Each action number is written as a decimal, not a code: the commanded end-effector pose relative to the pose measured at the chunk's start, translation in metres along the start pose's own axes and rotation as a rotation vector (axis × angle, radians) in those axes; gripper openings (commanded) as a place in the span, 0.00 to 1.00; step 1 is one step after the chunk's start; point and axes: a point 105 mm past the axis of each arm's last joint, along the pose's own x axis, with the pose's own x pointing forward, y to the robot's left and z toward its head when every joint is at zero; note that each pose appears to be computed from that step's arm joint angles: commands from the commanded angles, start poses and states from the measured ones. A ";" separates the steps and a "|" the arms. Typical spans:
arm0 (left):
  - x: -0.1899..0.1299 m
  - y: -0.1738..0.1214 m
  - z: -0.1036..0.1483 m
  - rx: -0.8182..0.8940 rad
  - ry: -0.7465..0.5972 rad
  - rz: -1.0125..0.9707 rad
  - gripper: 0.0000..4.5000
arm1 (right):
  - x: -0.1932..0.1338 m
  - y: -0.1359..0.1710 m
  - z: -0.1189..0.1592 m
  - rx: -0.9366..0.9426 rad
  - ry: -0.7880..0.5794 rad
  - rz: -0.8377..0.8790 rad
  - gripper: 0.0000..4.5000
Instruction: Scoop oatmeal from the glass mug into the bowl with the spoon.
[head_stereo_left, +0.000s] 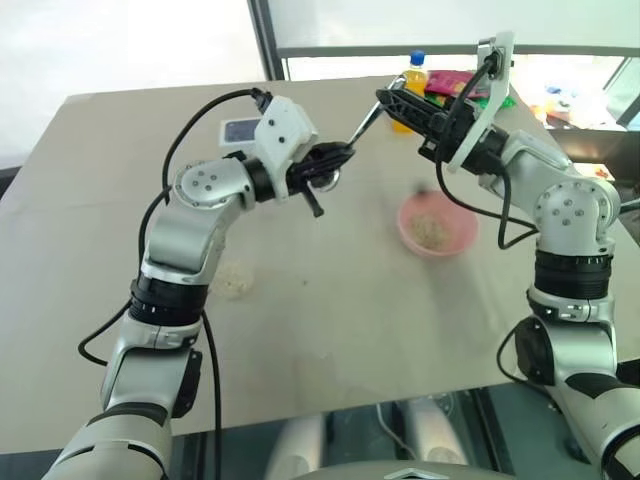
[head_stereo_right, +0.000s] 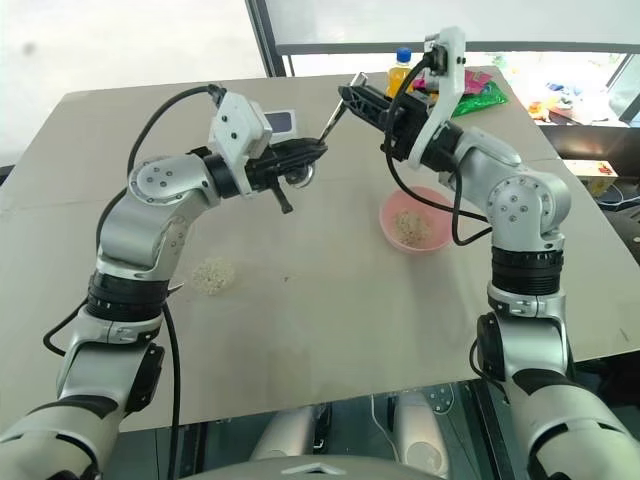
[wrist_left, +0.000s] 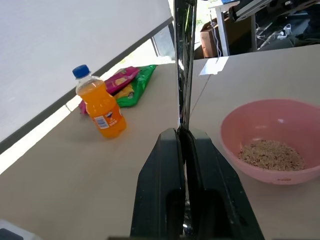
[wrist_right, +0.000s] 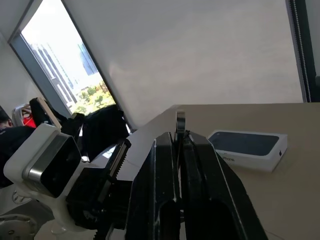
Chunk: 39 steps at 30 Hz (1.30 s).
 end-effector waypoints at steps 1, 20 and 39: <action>-0.007 0.016 0.014 0.043 -0.033 0.065 0.00 | -0.004 0.004 0.011 -0.038 -0.034 0.005 0.00; -0.019 0.025 0.041 0.074 -0.188 0.158 0.29 | -0.012 -0.020 0.046 0.038 -0.189 -0.102 0.00; -0.158 0.082 0.097 -0.051 -0.529 0.776 0.29 | -0.056 -0.090 0.039 0.221 -0.237 -0.433 0.00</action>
